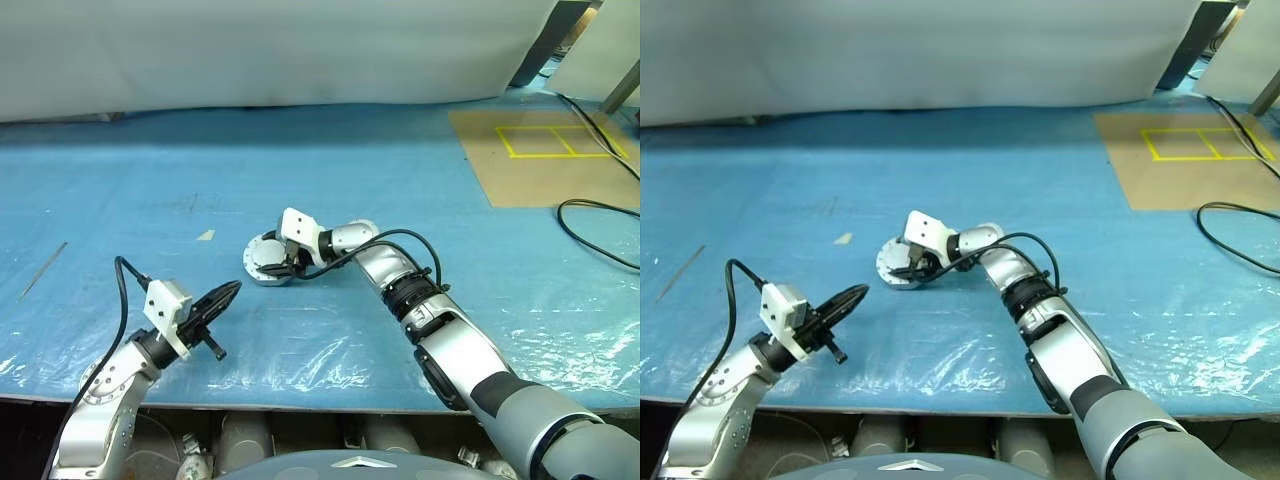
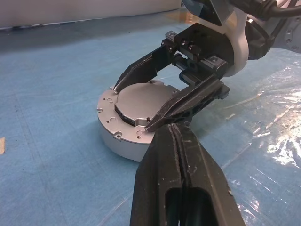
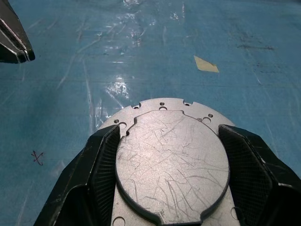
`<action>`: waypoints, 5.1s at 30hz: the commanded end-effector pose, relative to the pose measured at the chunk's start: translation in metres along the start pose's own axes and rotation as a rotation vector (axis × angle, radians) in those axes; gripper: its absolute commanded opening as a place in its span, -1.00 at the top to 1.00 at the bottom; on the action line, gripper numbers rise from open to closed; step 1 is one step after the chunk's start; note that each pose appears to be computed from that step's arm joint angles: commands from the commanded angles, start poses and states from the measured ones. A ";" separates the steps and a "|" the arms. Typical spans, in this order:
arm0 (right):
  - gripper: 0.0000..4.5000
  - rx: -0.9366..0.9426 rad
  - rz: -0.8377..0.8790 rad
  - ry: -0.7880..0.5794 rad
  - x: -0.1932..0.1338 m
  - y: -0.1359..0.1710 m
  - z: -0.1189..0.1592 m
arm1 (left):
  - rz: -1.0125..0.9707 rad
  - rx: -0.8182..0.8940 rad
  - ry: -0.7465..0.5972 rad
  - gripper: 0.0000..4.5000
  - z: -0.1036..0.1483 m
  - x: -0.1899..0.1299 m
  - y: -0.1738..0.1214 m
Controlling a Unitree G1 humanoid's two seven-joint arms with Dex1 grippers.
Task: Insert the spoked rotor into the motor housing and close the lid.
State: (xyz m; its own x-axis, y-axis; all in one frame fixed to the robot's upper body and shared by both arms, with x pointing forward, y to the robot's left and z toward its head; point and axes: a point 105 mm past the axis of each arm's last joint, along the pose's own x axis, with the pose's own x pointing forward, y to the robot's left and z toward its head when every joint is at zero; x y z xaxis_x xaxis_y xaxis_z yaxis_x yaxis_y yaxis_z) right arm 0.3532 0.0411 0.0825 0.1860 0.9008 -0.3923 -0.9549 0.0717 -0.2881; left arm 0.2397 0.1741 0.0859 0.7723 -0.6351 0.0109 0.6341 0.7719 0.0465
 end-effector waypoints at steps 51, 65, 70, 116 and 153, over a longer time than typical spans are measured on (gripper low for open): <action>-0.97 0.053 0.020 -0.067 -0.015 0.006 0.016 | -0.130 0.206 0.285 1.00 -0.029 0.074 0.009; -0.97 0.187 -0.121 -0.222 -0.059 -0.032 0.033 | -0.156 0.200 0.294 1.00 -0.031 0.073 0.008; -0.97 0.361 -0.177 -0.233 -0.061 -0.036 0.022 | -0.173 0.187 0.318 1.00 -0.037 0.071 0.005; -0.97 1.442 0.116 -0.293 -0.021 0.014 0.034 | -0.205 0.178 0.344 1.00 -0.043 0.069 -0.002; 0.53 1.529 -0.024 -0.574 -0.042 -0.031 0.040 | 0.273 -0.090 -0.014 1.00 0.022 0.045 0.088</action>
State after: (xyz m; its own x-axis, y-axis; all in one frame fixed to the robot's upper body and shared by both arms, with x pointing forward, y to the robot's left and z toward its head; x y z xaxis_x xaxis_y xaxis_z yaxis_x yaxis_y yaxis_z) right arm 0.3584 0.0034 0.0974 0.4246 0.8945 -0.1399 -0.2628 0.2696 0.9264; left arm 0.3296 0.2084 0.0943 0.9042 -0.4243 -0.0495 0.4246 0.9054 -0.0058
